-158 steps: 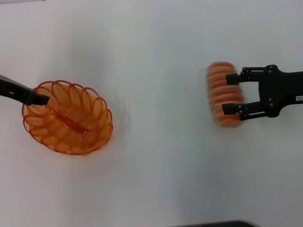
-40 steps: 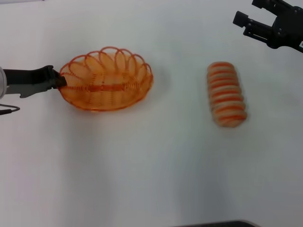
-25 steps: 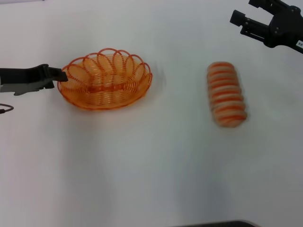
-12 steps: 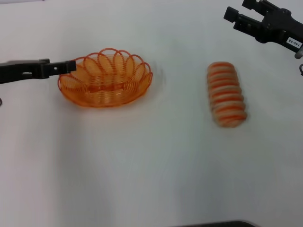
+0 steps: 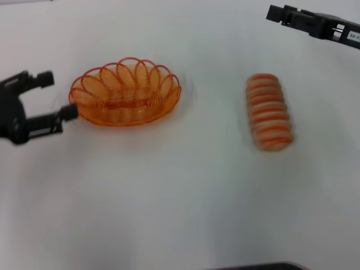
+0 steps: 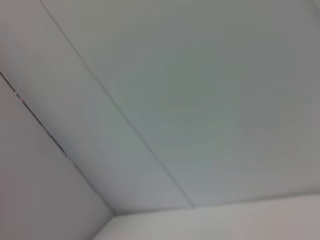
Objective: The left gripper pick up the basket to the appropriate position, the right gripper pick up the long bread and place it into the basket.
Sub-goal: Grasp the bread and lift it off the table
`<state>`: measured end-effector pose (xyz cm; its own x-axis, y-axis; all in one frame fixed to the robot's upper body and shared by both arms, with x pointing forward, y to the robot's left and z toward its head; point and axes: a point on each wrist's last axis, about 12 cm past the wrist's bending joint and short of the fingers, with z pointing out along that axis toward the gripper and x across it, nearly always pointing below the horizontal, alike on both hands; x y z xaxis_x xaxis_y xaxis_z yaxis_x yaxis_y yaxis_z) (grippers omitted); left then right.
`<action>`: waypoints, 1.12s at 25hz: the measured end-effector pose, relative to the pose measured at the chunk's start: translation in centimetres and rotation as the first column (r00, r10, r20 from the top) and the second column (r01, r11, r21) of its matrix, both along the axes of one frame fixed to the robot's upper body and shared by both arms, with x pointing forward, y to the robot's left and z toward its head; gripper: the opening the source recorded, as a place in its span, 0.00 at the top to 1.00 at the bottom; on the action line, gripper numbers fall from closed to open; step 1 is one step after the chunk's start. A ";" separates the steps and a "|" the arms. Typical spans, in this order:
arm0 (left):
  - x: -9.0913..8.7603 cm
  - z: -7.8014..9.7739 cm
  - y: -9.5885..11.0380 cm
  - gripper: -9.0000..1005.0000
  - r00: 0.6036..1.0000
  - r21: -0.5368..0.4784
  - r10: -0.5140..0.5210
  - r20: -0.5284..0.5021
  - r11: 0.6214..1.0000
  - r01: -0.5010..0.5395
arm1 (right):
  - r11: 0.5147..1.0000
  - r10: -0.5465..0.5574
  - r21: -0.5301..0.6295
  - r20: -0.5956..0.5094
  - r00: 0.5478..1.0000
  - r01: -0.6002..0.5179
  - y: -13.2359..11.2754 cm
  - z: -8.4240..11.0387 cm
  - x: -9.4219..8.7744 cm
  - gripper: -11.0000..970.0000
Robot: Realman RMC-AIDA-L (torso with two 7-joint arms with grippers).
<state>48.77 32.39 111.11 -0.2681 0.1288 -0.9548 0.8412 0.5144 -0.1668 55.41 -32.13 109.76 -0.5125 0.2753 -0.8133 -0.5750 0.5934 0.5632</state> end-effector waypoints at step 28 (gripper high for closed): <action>-6.6 -5.3 1.4 0.13 0.997 0.105 -0.078 0.006 0.991 0.077 | 0.855 -0.141 -0.420 -0.752 0.644 -0.304 5.2 8.0 6.4 0.10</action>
